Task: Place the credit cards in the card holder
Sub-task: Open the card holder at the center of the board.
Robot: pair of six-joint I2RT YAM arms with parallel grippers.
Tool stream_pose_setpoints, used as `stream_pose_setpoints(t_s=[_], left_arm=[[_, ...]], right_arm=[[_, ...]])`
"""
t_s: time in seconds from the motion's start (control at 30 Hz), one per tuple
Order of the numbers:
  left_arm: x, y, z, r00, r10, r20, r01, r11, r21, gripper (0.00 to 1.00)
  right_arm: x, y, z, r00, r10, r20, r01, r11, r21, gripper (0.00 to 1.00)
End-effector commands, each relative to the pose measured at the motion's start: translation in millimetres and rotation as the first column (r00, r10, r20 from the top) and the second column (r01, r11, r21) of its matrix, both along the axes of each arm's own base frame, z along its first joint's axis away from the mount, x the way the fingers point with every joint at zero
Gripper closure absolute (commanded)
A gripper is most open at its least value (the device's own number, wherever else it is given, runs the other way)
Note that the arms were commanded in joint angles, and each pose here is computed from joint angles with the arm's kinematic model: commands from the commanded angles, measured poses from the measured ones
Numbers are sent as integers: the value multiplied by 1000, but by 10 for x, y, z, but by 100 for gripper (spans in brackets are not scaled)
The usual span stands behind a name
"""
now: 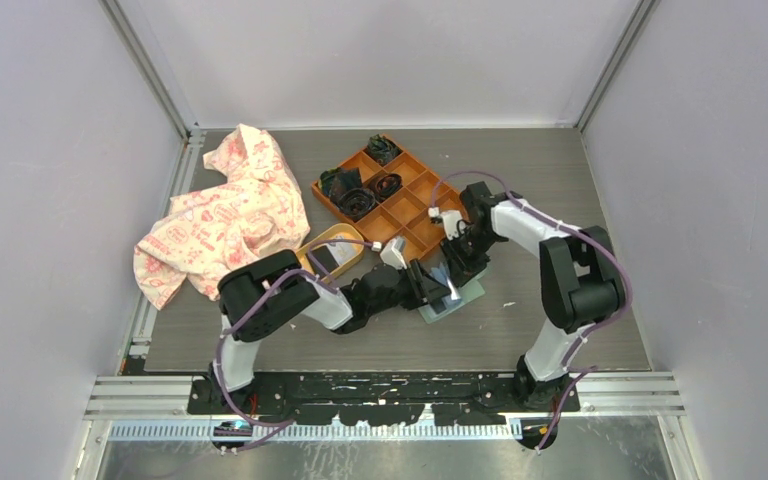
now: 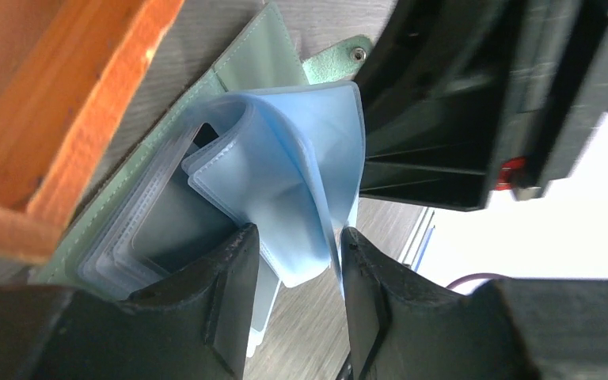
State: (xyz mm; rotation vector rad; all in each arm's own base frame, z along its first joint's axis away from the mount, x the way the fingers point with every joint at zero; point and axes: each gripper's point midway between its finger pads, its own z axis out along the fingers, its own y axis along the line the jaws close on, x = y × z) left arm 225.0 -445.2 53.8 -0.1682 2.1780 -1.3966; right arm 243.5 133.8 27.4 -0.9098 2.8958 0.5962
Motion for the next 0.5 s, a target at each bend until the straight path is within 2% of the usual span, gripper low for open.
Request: stream_pose_setpoints(t_s=[0.0, 0.23, 0.3, 0.37, 0.47], left_arm=[[215, -96, 184, 994, 6, 109, 1, 998, -63, 56], [308, -198, 241, 988, -11, 154, 28, 994, -107, 56], [330, -210, 251, 988, -10, 156, 28, 993, -115, 56], [357, -210, 256, 988, -5, 155, 24, 993, -118, 56], [394, -212, 264, 989, 2, 146, 17, 992, -128, 56]], right_arm=[[180, 8, 369, 990, -69, 126, 58, 995, 86, 73], [291, -143, 608, 967, -129, 220, 102, 987, 128, 69], [223, -138, 700, 970, -75, 231, 38, 986, 160, 64], [148, -124, 777, 963, 1, 269, -55, 980, 192, 55], [57, -136, 875, 928, 94, 360, -173, 966, 194, 47]])
